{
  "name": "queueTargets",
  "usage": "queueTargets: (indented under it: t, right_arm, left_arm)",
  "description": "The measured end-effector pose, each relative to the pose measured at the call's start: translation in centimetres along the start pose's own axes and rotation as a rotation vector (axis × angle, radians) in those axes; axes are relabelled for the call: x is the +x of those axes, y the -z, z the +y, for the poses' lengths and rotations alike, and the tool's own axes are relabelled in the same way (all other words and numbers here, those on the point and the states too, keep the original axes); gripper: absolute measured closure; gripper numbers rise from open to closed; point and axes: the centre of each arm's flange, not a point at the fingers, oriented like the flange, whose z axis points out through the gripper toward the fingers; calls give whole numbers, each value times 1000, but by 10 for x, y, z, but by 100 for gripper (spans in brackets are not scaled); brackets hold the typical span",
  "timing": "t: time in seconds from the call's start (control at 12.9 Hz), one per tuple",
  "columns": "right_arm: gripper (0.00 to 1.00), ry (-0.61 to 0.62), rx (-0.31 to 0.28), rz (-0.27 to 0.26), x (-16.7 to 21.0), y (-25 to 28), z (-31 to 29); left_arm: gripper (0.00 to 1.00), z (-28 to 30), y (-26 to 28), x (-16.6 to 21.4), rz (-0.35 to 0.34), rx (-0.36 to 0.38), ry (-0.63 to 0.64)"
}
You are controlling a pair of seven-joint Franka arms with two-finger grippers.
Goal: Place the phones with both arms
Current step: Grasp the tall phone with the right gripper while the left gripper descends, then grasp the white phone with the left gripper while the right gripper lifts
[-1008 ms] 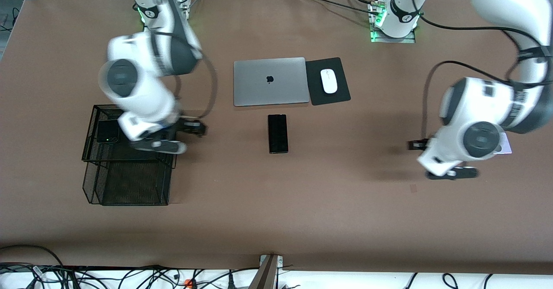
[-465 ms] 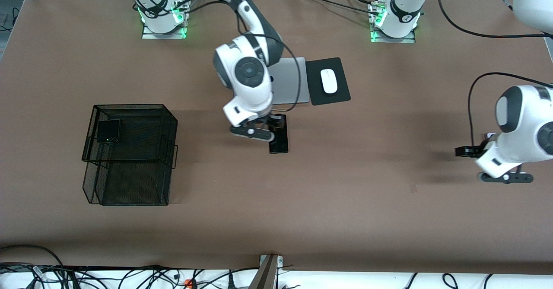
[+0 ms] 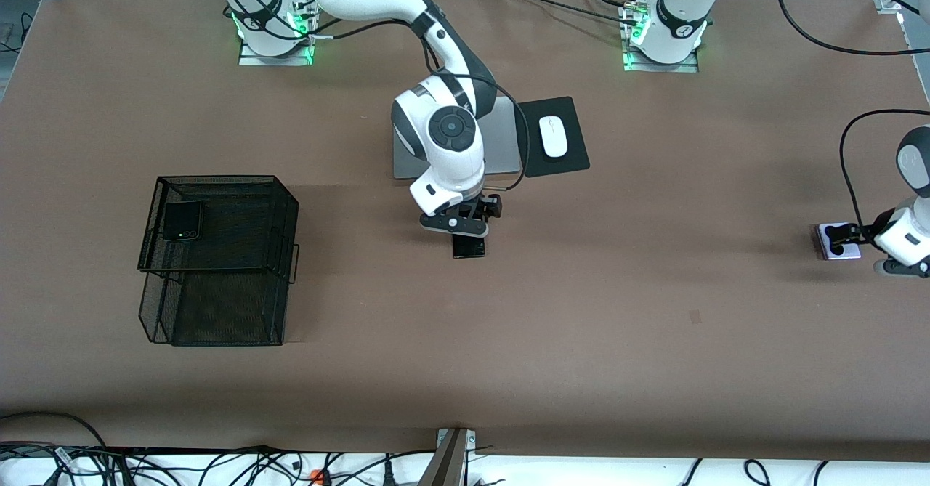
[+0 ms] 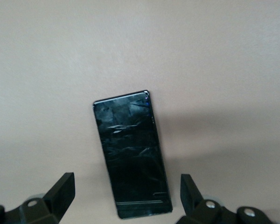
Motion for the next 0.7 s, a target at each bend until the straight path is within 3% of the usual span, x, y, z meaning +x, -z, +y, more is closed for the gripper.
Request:
queueTargets:
  t: [0.39,0.7]
  right_arm:
    - [0,81,-4,7,-18,-44,-5]
    - [0,125,-5,8,-29,-66,-8]
  left_arm:
    - [0,-33,-73,-43,125,-10,0]
    - [0,-31,-90,-46,125,-30,-5]
